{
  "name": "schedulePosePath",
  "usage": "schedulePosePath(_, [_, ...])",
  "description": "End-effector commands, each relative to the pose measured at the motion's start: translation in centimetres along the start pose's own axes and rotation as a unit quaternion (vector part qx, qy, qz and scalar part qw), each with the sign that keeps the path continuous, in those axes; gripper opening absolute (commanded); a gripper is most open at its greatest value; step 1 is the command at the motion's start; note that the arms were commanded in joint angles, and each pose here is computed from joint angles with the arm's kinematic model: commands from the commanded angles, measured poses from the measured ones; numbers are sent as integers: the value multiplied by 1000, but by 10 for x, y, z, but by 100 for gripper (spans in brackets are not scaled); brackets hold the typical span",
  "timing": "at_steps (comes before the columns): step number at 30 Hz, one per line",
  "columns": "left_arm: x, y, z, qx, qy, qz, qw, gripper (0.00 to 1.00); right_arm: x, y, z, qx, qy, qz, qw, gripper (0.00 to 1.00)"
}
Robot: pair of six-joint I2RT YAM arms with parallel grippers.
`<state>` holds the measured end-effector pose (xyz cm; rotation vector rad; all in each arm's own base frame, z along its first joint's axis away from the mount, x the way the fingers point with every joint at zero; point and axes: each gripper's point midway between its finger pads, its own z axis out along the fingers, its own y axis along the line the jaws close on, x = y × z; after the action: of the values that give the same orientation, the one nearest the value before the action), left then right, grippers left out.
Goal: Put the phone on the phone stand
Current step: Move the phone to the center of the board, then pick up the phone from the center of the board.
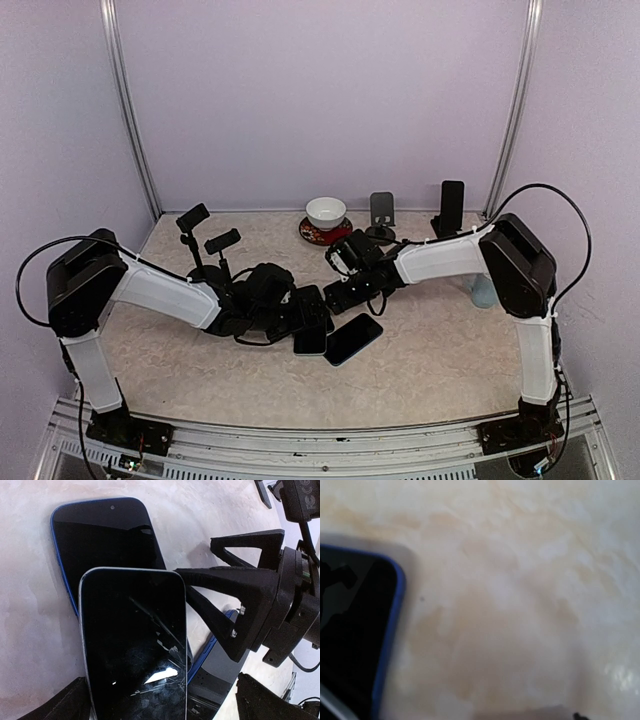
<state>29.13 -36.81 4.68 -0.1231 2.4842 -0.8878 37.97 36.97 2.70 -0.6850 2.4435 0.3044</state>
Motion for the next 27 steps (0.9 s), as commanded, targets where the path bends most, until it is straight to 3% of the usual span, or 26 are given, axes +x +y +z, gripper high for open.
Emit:
schedulePosePath(1, [-5, -11, -11, -5, -11, 27, 1000, 99, 5, -18, -22, 20, 16, 11, 1000, 80])
schedulePosePath(12, [-12, 6, -4, -148, -39, 130, 980, 99, -5, -38, -56, 33, -16, 25, 999, 83])
schedulePosePath(27, [-20, 16, 2, -222, -64, 179, 956, 99, 4, -56, -80, 41, -36, 41, 998, 84])
